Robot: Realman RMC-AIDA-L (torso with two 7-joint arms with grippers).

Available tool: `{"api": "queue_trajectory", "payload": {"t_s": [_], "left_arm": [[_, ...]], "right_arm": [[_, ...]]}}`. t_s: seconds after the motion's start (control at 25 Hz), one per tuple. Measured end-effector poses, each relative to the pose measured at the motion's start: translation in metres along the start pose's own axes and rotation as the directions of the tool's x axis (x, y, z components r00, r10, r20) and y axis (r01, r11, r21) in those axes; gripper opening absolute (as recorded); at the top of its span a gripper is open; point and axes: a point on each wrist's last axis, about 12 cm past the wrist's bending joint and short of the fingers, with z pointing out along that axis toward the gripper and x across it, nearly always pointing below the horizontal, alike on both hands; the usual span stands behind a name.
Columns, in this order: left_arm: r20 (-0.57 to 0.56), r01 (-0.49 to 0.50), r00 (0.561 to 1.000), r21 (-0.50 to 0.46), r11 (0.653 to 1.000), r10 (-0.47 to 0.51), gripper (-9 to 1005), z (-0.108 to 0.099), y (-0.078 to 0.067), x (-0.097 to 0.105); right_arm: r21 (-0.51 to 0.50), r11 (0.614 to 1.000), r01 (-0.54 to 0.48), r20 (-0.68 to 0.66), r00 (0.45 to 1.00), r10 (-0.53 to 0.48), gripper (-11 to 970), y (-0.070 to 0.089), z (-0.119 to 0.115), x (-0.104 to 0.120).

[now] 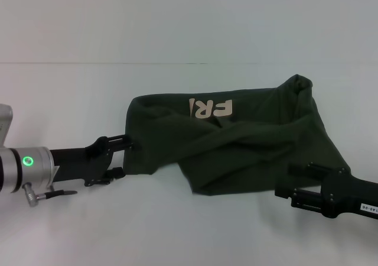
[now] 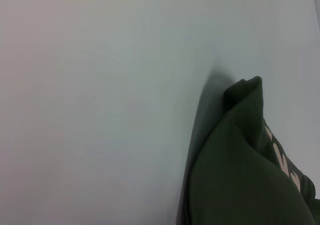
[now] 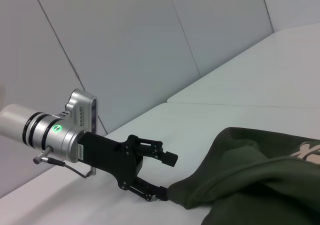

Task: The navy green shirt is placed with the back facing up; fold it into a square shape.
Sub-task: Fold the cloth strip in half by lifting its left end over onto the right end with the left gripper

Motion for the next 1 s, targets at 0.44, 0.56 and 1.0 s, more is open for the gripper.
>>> {"api": "queue_trajectory", "payload": {"t_s": [0.44, 0.56, 1.0], "left_arm": [[0.002, -0.037, 0.999, 0.011, 0.999, 0.037, 889, 0.013, -0.016, -0.002], [-0.002, -0.051, 0.999, 0.011, 0.999, 0.051, 890, 0.014, -0.019, -0.003], [0.015, -0.133, 0.991, -0.009, 0.991, 0.133, 799, 0.019, -0.018, -0.001]], "right_arm": [[-0.004, 1.0, 0.002, -0.001, 1.0, -0.002, 776, 0.0, 0.001, -0.001], [-0.003, 1.0, 0.002, -0.001, 1.0, -0.002, 776, 0.0, 0.001, -0.001], [-0.002, 1.0, 0.003, 0.001, 1.0, -0.003, 777, 0.0, 0.001, -0.001]]}}
